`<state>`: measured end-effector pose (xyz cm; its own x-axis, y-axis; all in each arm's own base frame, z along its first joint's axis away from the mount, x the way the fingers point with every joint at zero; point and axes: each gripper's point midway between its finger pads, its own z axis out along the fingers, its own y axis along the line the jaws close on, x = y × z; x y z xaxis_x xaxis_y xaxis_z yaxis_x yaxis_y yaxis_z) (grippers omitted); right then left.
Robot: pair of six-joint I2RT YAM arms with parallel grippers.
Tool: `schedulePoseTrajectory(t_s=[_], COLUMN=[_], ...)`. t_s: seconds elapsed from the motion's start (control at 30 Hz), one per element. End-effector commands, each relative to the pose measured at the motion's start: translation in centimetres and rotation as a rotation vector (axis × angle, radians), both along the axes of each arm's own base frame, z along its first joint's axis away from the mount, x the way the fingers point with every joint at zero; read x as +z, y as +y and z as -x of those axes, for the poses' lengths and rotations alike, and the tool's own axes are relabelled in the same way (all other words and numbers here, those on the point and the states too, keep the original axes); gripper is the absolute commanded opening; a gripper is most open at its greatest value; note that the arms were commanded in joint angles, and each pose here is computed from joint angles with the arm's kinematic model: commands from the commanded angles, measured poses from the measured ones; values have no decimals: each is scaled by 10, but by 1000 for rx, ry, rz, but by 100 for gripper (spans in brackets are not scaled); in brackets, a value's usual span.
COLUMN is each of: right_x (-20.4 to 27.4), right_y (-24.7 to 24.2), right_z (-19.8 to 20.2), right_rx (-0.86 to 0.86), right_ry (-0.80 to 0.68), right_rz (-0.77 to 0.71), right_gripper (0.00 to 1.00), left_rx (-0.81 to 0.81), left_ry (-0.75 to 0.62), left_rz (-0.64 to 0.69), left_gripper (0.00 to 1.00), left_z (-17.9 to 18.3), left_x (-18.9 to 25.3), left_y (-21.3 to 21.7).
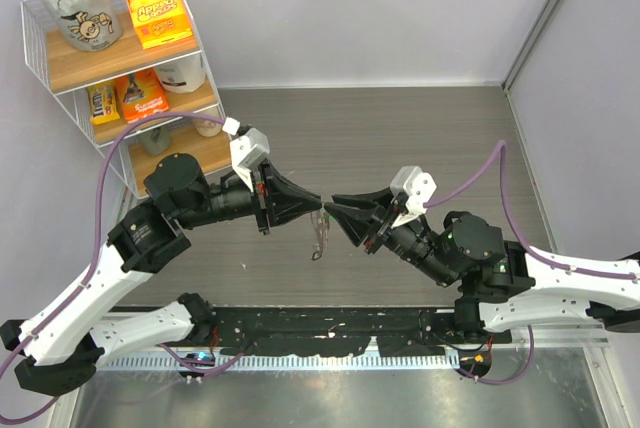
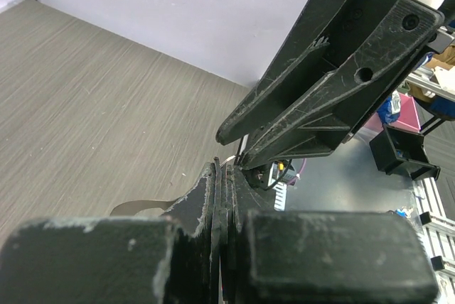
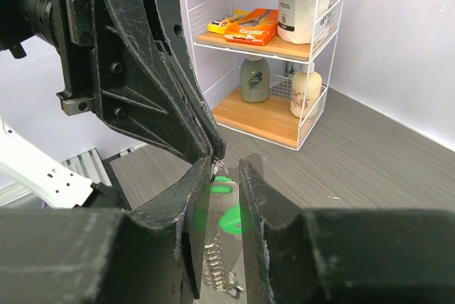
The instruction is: Put the keys on the keyring
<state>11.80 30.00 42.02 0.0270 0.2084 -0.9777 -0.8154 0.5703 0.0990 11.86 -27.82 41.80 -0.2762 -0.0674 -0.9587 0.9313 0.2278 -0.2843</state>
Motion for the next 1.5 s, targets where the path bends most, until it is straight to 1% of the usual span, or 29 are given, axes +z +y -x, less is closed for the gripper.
schedulePoseTrajectory(t_s=[0.0,0.17,0.2,0.3,0.37,0.43,0.87,0.9,1.0,1.03,1.13,1.47], right_x=[29,28,26,25,25,25,6,6,1,0,-4,-3], right_y=[-4,-1,0,0,-1,-3,-5,-5,-5,-4,-3,-16], right_z=[-2,-3,-3,-3,-4,-4,-8,-9,-8,-7,-6,-6], right_rx=[-1,8,9,14,10,10,1,3,15,20,31,15], right_ry=[6,8,7,25,26,28,67,73,79,82,88,86], right_rz=[-94,-81,-77,-85,-86,-91,-80,-84,-76,-76,-68,-82], right_gripper=[28,26,22,16,9,5,5,8,11,15,24,26], left_rx=[-17,-17,-16,-13,-13,-17,-48,-47,-50,-50,-52,-13], left_ry=[-58,-60,-63,-66,-69,-76,-117,-117,-120,-121,-120,-107], left_rz=[69,74,75,79,82,90,160,161,167,171,170,149], left_gripper=[0,0,0,0,0,0,0,0,0,0,0,0], left_z=[6,7,7,8,8,11,23,23,24,24,24,16], left_x=[22,24,24,25,25,28,40,40,42,43,42,33], left_y=[3,4,5,6,7,8,15,15,16,16,15,15])
